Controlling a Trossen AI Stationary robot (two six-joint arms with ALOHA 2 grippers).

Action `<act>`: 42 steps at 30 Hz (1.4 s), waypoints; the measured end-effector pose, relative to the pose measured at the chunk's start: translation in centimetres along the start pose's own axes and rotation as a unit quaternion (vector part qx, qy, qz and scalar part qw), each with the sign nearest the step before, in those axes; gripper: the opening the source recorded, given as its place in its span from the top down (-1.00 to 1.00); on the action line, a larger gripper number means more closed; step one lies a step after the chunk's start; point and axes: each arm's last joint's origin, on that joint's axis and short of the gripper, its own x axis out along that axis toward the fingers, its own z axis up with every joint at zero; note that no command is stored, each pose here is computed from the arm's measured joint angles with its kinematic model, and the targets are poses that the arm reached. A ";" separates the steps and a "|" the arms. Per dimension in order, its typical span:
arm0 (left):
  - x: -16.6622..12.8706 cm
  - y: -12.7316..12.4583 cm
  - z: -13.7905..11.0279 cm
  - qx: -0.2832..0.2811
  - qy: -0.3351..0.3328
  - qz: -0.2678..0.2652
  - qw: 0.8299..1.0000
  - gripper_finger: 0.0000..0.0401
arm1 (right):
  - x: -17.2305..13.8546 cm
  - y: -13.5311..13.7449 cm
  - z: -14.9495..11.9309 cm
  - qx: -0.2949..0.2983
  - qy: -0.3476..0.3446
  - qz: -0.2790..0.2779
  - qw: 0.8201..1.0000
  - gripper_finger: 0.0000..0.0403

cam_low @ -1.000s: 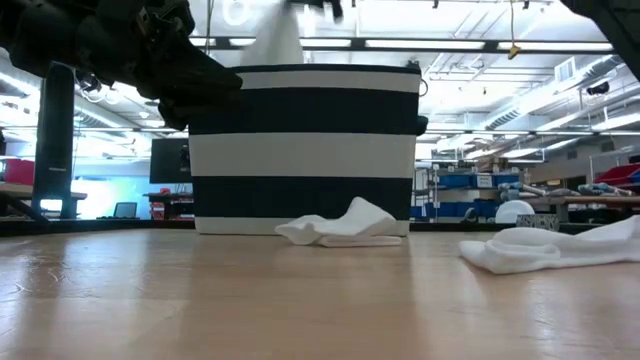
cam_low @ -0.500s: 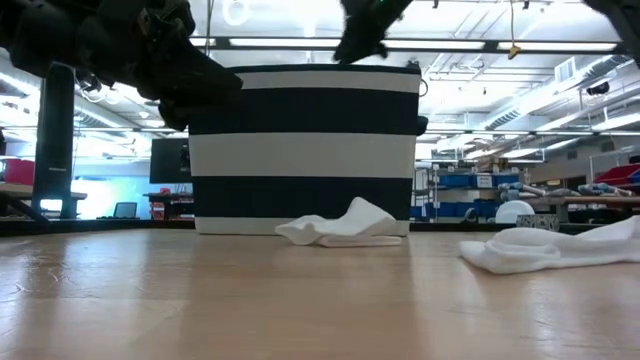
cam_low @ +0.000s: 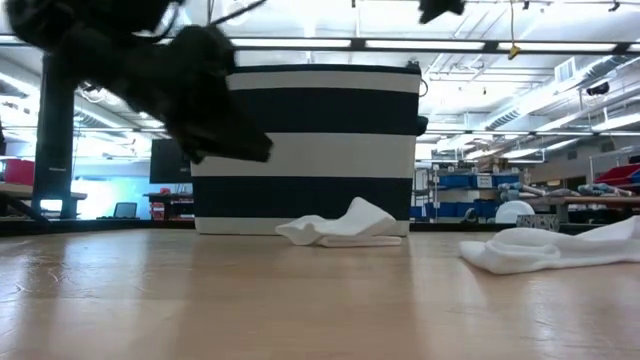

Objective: Sort clothes
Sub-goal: Put the white sock into the blue laundry organizer

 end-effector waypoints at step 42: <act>0.8 -2.9 17.3 0.162 -0.037 0.052 0.985 0.99 | 15.9 6.9 -29.7 0.108 -0.082 0.187 0.973 0.31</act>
